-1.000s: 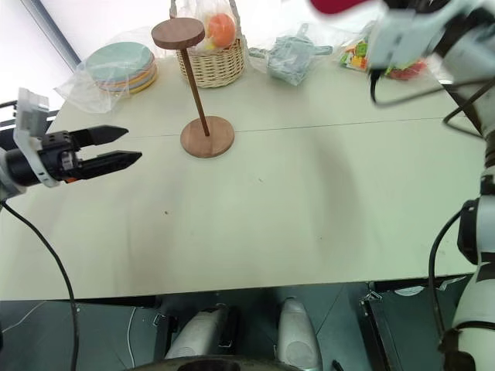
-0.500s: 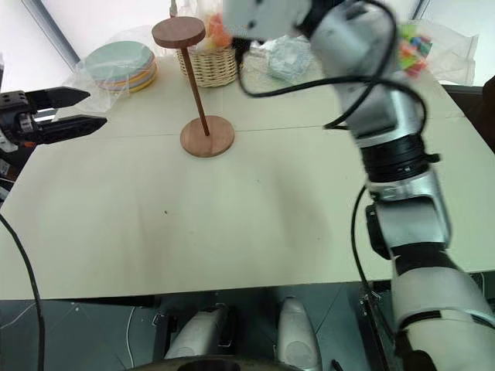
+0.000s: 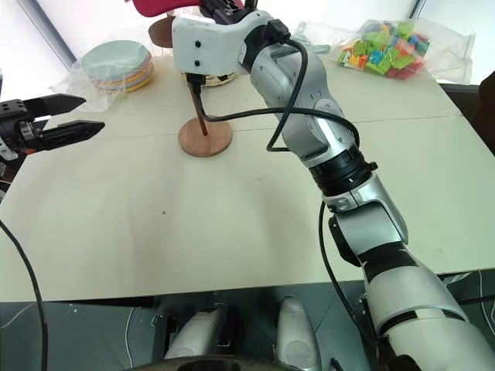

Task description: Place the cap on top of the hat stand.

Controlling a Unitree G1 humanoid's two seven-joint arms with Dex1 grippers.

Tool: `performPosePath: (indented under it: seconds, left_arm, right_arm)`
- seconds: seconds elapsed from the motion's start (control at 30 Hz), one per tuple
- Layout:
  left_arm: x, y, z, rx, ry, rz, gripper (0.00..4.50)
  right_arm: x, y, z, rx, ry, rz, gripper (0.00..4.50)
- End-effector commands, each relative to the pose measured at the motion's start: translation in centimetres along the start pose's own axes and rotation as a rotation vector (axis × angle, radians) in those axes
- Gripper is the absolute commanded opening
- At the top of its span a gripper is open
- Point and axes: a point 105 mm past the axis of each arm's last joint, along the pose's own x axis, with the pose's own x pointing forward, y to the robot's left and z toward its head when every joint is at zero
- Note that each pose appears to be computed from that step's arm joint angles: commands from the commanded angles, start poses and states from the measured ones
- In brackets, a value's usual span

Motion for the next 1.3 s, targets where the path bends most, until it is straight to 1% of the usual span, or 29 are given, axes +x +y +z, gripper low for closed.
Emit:
performPosePath:
  seconds: [0.03, 0.23, 0.47, 0.6, 1.0, 1.3]
  left_arm:
    - [0.0, 0.0, 1.0, 0.029, -0.038, 0.009, 4.5]
    - [1.3, 0.1, 1.0, 0.025, -0.053, -0.015, 4.5]
    - [2.1, 0.3, 0.7, 0.018, -0.057, -0.032, 4.5]
    - [2.5, 0.4, 0.7, 0.014, -0.057, -0.042, 4.5]
    - [4.6, 0.6, 0.7, 0.006, -0.064, -0.102, 4.5]
    - [6.1, 0.9, 0.7, 0.005, -0.062, -0.142, 4.5]
  right_arm:
    - [0.1, -1.2, 2.0, -0.008, -0.044, -0.033, 0.03]
    - [0.1, 0.1, 2.8, 0.012, -0.062, 0.02, 0.03]
    - [-0.1, 1.9, 3.8, 0.037, -0.081, 0.082, 0.03]
    - [-0.3, 2.7, 3.9, 0.038, -0.08, 0.113, 0.03]
    - [-1.5, 3.2, 2.4, -0.004, -0.006, 0.151, 0.03]
    - [-2.3, 2.5, 2.6, -0.01, -0.002, 0.121, 0.03]
